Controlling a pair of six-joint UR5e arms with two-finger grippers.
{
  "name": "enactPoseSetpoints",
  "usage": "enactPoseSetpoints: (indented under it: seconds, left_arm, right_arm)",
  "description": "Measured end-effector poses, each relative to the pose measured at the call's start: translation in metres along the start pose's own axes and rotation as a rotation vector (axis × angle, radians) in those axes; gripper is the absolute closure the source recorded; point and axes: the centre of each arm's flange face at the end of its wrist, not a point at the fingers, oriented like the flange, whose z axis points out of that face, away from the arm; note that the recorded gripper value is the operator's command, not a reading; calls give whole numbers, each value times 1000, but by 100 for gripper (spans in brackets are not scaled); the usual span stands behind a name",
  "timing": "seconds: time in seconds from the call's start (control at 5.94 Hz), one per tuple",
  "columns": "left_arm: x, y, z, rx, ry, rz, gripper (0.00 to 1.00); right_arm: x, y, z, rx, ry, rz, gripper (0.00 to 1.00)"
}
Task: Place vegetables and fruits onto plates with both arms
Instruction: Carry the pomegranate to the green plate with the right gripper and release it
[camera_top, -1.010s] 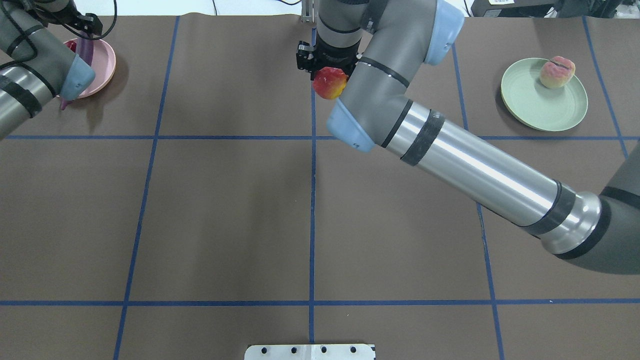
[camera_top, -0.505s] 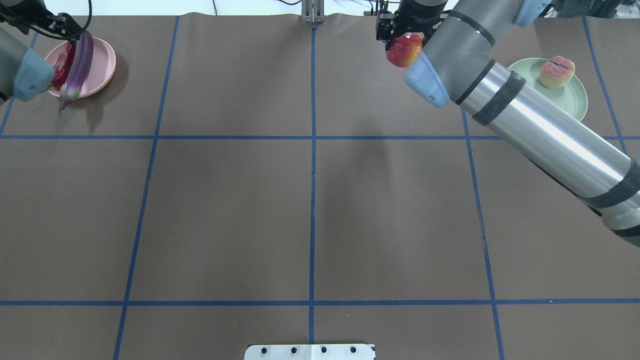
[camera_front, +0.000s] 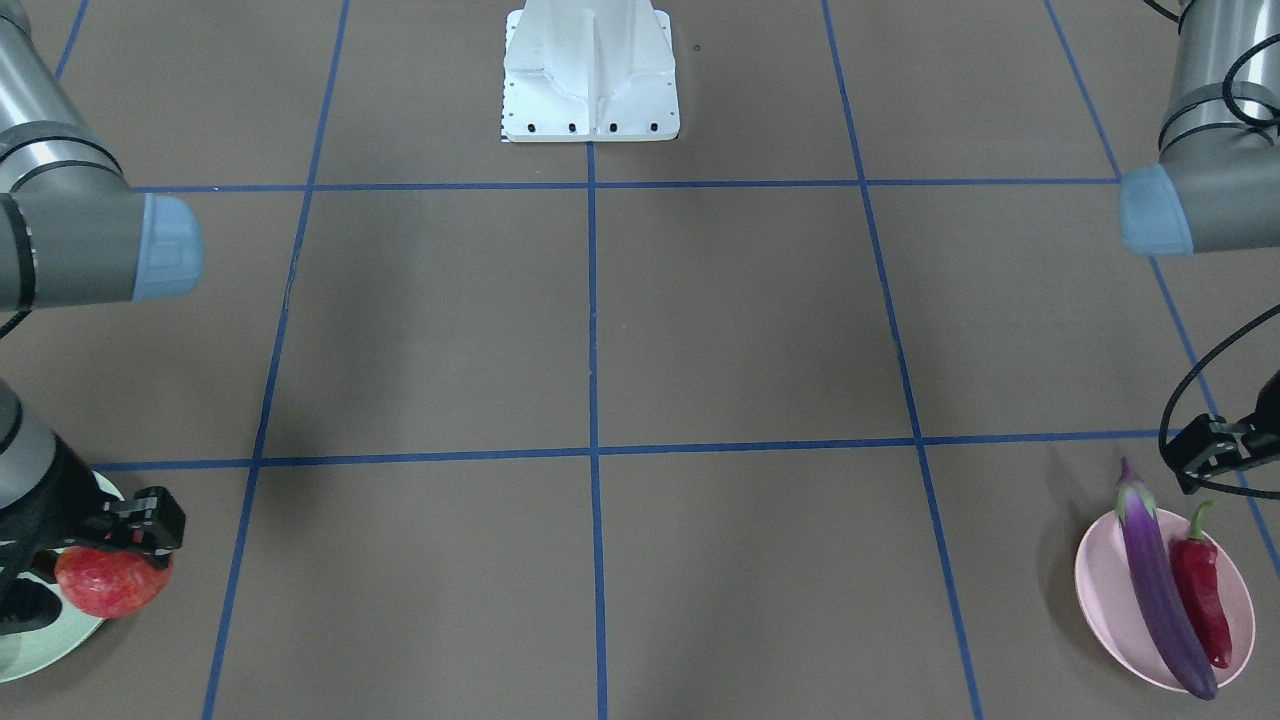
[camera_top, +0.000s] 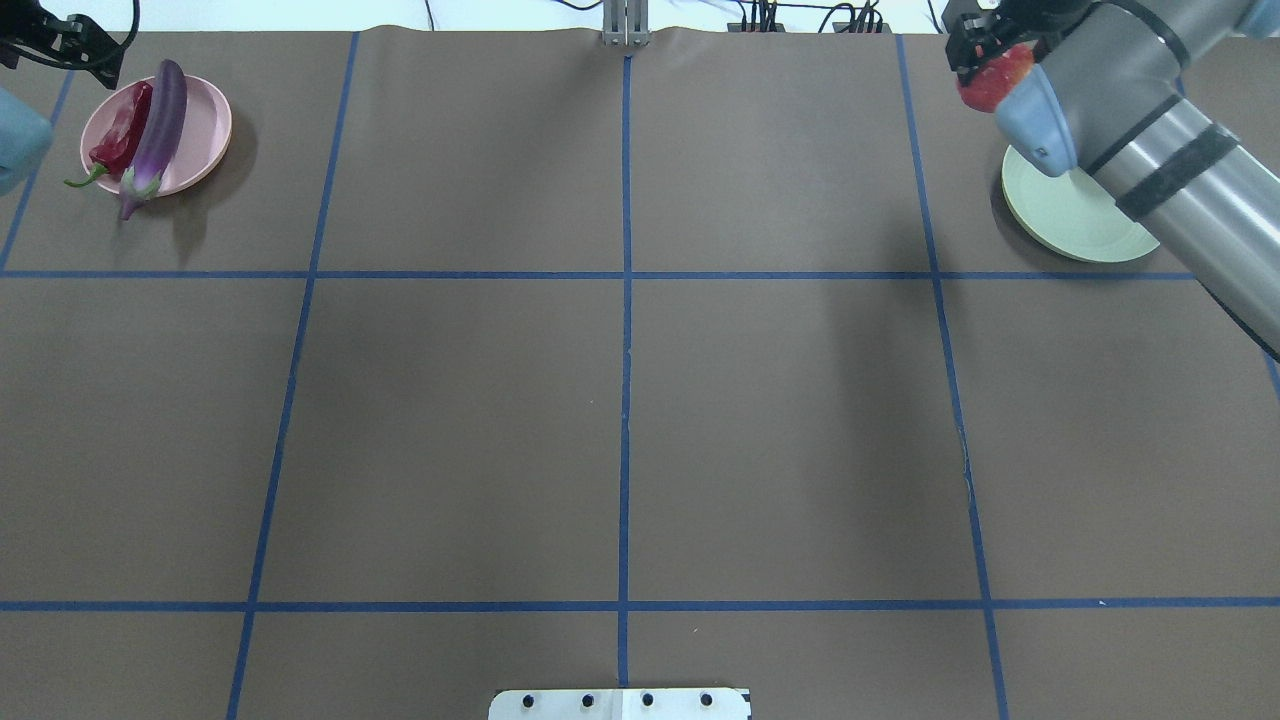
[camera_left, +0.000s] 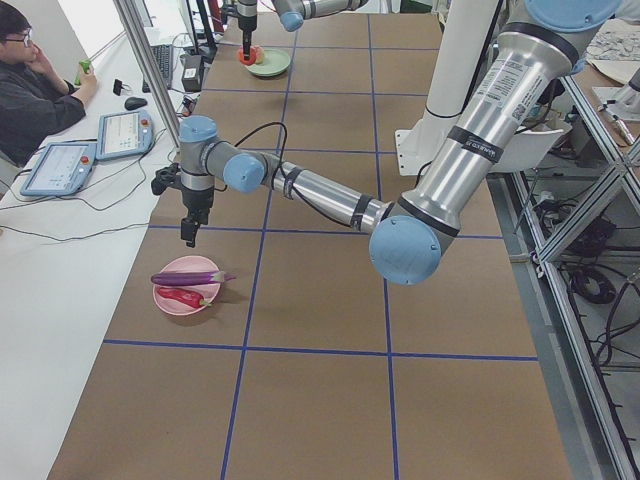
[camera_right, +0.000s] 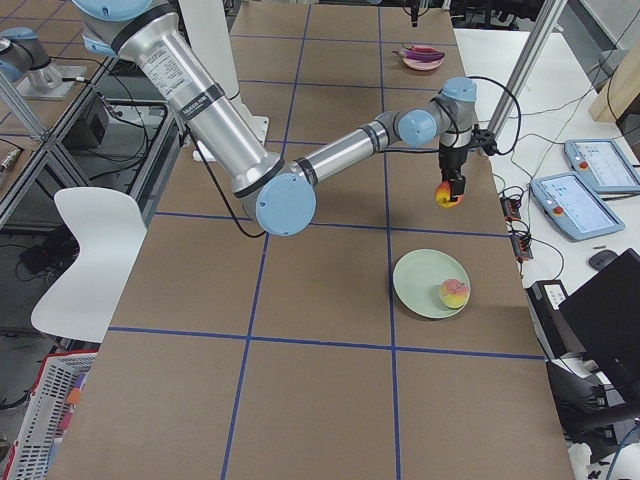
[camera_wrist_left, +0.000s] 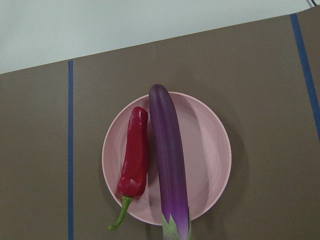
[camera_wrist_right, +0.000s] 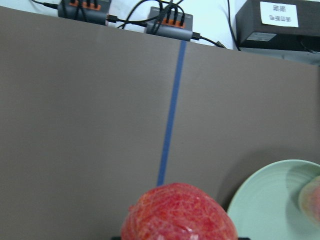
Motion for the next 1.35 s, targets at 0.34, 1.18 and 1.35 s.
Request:
enactPoseSetpoints:
  seconds: [0.34,1.18,1.35]
  left_arm:
    - [-6,10,-2,21,10,11,0]
    - [-106,79,-23,0,122,-45,0]
    - [-123,112,-26,-41,121,25,0]
  right_arm:
    - [71,39,59,14,-2,-11,100]
    - [121,91,125,-131,-41,20,66]
    - [120,92,126,-137,-48,21,1]
